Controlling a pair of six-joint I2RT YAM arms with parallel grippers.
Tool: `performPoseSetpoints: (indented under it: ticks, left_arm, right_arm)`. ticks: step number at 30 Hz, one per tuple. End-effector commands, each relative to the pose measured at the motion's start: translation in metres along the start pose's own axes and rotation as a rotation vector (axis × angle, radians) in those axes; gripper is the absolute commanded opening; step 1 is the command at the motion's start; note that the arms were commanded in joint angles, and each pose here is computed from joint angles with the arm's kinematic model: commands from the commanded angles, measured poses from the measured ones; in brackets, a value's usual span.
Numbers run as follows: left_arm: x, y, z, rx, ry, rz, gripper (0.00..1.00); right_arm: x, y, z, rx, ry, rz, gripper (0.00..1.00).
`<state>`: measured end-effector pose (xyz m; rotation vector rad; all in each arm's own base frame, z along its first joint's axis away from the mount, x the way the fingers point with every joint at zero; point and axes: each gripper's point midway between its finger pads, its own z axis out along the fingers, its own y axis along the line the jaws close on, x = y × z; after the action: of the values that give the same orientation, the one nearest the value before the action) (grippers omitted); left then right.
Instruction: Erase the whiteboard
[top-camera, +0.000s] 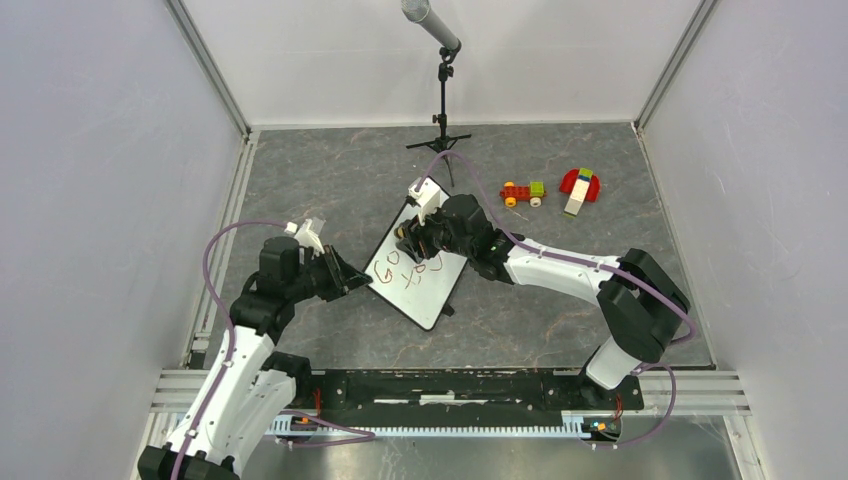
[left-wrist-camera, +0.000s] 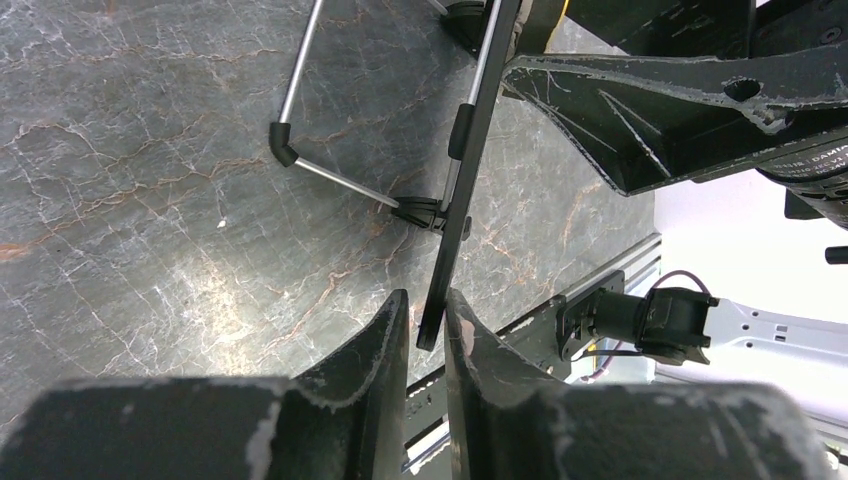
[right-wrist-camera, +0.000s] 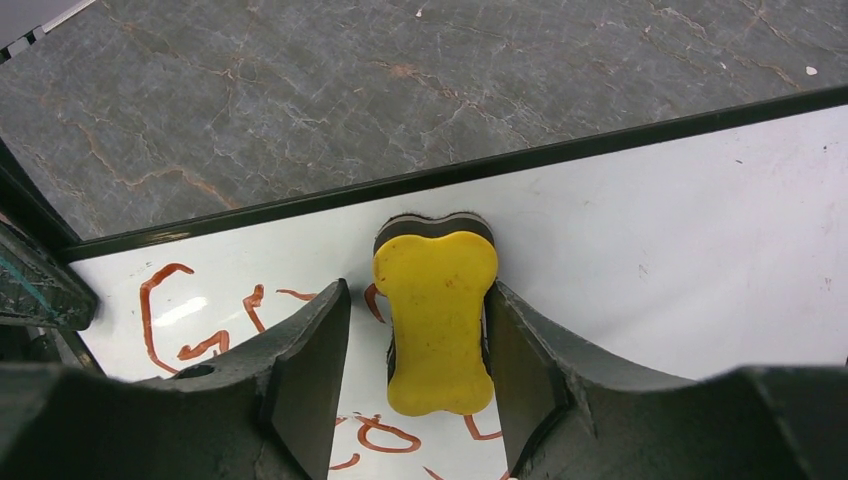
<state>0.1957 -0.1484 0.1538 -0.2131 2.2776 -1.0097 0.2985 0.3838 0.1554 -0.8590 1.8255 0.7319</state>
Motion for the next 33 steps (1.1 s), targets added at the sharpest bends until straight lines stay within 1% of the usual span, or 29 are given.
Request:
performPoseSetpoints:
  ticks: [1, 7, 9, 13, 14, 18, 22, 25, 27, 28, 31, 33]
  left_arm:
    - [-0.009, -0.003, 0.001, 0.007, -0.038, 0.022, 0.26]
    - [-0.009, -0.001, 0.004, 0.002, -0.028, 0.017, 0.28]
    - [-0.009, -0.001, 0.004, 0.003, -0.031, 0.018, 0.29]
    - [-0.008, 0.001, 0.005, 0.000, -0.033, 0.014, 0.29]
    - [-0.008, 0.002, 0.005, -0.002, -0.034, 0.015, 0.28]
    - [-0.009, 0.002, 0.007, 0.002, -0.037, 0.015, 0.19]
    - [-0.010, -0.001, 0.008, 0.023, -0.043, 0.032, 0.13]
    - [-0.011, -0.003, 0.007, 0.033, -0.048, 0.044, 0.09]
    - [-0.011, -0.003, 0.006, 0.038, -0.059, 0.050, 0.04]
    - [-0.012, -0.003, 0.005, 0.036, -0.065, 0.052, 0.02]
    - [-0.014, -0.004, 0.003, 0.038, -0.082, 0.061, 0.02]
    - [-0.014, -0.005, 0.003, 0.044, -0.087, 0.065, 0.02]
  right_arm:
    - [-0.032, 0.000, -0.003, 0.007, -0.082, -0.028, 0.57]
    - [-0.034, -0.001, -0.003, 0.013, -0.089, -0.027, 0.53]
    - [-0.034, -0.001, -0.003, 0.012, -0.088, -0.027, 0.48]
    - [-0.033, -0.001, -0.001, 0.011, -0.088, -0.017, 0.34]
    - [-0.032, 0.000, 0.000, 0.005, -0.086, -0.014, 0.33]
    - [-0.027, 0.008, 0.003, -0.027, -0.068, -0.002, 0.26]
    - [-0.016, 0.025, 0.004, -0.061, -0.045, -0.017, 0.25]
    - [-0.002, 0.050, 0.006, -0.106, -0.005, -0.067, 0.24]
    - [0.011, 0.068, 0.009, -0.135, 0.031, -0.100, 0.24]
    - [0.016, 0.078, 0.010, -0.153, 0.046, -0.116, 0.24]
    - [0.032, 0.100, 0.013, -0.188, 0.091, -0.133, 0.24]
    - [0.036, 0.106, 0.013, -0.210, 0.088, -0.108, 0.24]
